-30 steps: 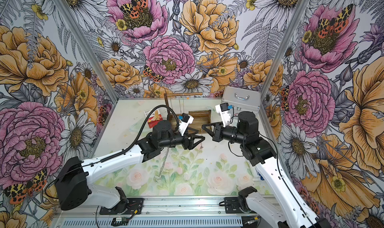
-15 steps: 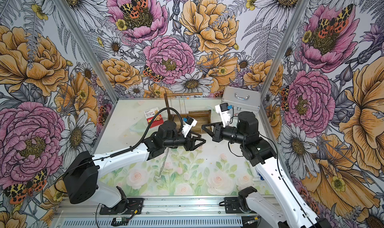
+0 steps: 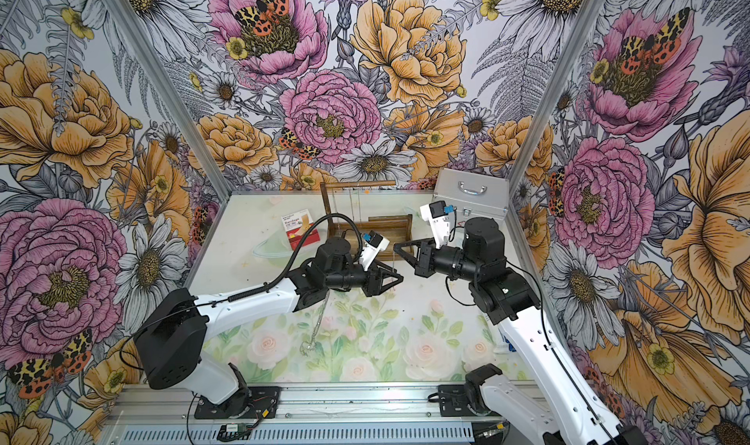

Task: Take the necklace off the jewelry display stand
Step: Place the necklace at the center of the board.

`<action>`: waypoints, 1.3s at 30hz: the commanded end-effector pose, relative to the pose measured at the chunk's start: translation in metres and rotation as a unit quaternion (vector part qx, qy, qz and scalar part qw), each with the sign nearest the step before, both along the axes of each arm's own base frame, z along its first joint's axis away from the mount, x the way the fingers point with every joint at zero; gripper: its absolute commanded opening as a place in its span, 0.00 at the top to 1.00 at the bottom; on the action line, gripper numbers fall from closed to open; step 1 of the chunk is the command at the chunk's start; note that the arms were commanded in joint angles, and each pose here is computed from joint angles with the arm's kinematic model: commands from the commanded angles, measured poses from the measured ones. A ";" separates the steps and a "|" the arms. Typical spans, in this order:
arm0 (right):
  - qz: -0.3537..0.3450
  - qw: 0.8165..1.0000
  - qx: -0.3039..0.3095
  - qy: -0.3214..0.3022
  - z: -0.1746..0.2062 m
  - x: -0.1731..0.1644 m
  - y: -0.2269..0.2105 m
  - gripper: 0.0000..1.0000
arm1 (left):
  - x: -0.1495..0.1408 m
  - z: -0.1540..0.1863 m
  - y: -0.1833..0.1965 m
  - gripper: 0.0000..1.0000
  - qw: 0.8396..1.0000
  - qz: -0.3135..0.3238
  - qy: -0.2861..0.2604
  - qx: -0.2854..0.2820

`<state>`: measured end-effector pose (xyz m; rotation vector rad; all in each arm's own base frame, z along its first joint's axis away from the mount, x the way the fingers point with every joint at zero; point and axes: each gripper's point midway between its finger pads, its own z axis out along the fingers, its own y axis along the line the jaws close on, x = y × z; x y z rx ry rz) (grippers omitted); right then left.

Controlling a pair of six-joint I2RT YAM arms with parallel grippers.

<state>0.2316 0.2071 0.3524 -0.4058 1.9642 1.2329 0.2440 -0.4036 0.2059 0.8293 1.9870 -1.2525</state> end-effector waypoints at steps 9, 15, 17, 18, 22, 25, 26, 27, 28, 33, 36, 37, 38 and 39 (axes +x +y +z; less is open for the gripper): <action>0.004 1.000 0.006 -0.030 0.019 -0.005 0.000 1.00 | 0.003 0.002 -0.005 0.64 1.000 -0.004 -0.003 -0.014; 0.004 1.000 0.007 -0.030 0.019 -0.005 0.000 1.00 | 0.004 -0.004 -0.005 0.57 1.000 -0.002 0.000 -0.009; 0.004 1.000 0.007 -0.030 0.019 -0.005 0.000 1.00 | 0.004 -0.005 -0.004 0.56 1.000 -0.001 -0.001 -0.008; 0.003 1.000 0.007 -0.030 0.019 -0.005 0.000 1.00 | 0.004 -0.006 -0.004 0.58 1.000 0.000 0.000 -0.007; 0.003 1.000 0.006 -0.030 0.018 -0.005 0.000 1.00 | 0.005 -0.011 -0.003 0.65 1.000 0.002 0.004 -0.004; 0.002 0.999 0.006 -0.031 0.019 -0.005 0.000 1.00 | 0.006 -0.015 -0.003 0.65 1.000 0.004 0.008 -0.003; 0.002 1.000 0.006 -0.030 0.018 -0.005 0.000 1.00 | 0.006 -0.016 -0.003 0.65 1.000 0.004 0.007 -0.003; 0.002 1.000 0.006 -0.029 0.018 -0.005 0.000 1.00 | 0.006 -0.017 -0.002 0.65 1.000 0.005 0.009 -0.002; 0.002 1.000 0.006 -0.030 0.018 -0.005 0.000 1.00 | 0.006 -0.017 -0.003 0.66 1.000 0.005 0.009 -0.003; 0.001 1.000 0.006 -0.030 0.018 -0.005 0.000 1.00 | 0.007 -0.018 -0.003 0.69 1.000 0.005 0.010 -0.002; 0.001 1.000 0.006 -0.030 0.017 -0.005 0.000 1.00 | 0.007 -0.020 -0.003 0.75 1.000 0.005 0.011 -0.001; 0.001 1.000 0.006 -0.030 0.018 -0.005 -0.001 1.00 | 0.007 -0.019 -0.003 0.78 1.000 0.005 0.010 -0.001; 0.001 1.000 0.006 -0.030 0.018 -0.005 -0.001 1.00 | 0.006 -0.019 -0.003 0.81 1.000 0.005 0.010 -0.001; 0.001 1.000 0.006 -0.030 0.017 -0.005 0.000 1.00 | 0.006 -0.020 -0.002 0.84 1.000 0.006 0.010 -0.001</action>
